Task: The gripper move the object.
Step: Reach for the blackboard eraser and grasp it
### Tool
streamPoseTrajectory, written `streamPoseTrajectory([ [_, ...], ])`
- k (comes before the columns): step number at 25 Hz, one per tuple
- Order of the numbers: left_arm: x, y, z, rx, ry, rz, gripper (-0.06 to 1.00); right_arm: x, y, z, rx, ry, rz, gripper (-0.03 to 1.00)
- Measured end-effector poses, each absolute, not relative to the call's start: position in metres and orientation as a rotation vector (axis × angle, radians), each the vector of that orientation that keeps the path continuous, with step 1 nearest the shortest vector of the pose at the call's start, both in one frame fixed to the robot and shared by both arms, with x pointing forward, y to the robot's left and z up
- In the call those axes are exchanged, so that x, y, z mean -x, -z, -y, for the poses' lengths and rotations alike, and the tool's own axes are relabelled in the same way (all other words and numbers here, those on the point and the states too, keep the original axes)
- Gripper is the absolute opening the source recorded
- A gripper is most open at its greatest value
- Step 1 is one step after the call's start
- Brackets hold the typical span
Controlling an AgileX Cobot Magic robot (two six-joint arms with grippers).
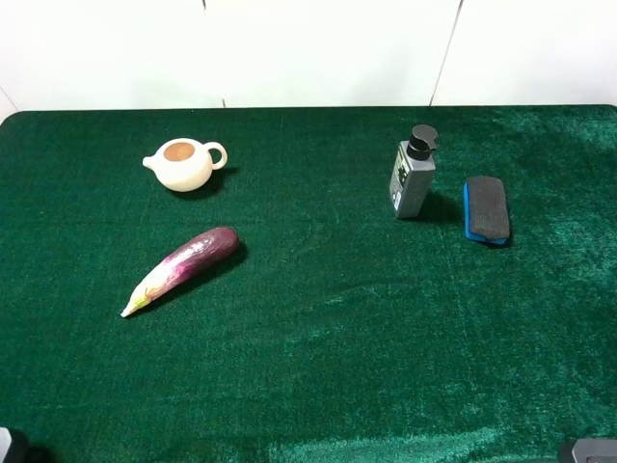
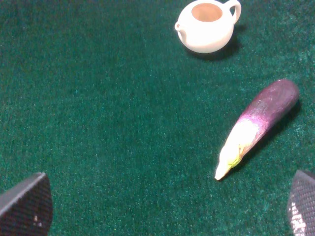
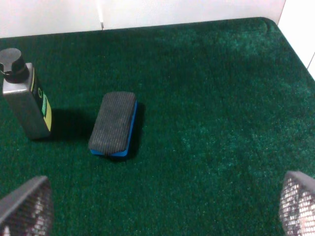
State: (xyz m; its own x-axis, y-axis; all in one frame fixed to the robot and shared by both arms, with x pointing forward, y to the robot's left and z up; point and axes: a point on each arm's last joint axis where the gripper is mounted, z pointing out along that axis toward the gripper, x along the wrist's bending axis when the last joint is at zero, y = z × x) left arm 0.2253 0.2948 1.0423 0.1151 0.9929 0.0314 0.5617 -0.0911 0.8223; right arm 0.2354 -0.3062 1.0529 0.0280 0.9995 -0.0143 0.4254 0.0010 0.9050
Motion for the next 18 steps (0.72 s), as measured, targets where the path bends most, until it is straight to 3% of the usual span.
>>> streamPoseTrajectory([
  [18, -0.2253, -1.0423, -0.2948, -1.736, -0.832, -1.521, 0.97, -0.2354, -1.053, 0.3061, -1.532, -0.941, -1.503, 0.69],
])
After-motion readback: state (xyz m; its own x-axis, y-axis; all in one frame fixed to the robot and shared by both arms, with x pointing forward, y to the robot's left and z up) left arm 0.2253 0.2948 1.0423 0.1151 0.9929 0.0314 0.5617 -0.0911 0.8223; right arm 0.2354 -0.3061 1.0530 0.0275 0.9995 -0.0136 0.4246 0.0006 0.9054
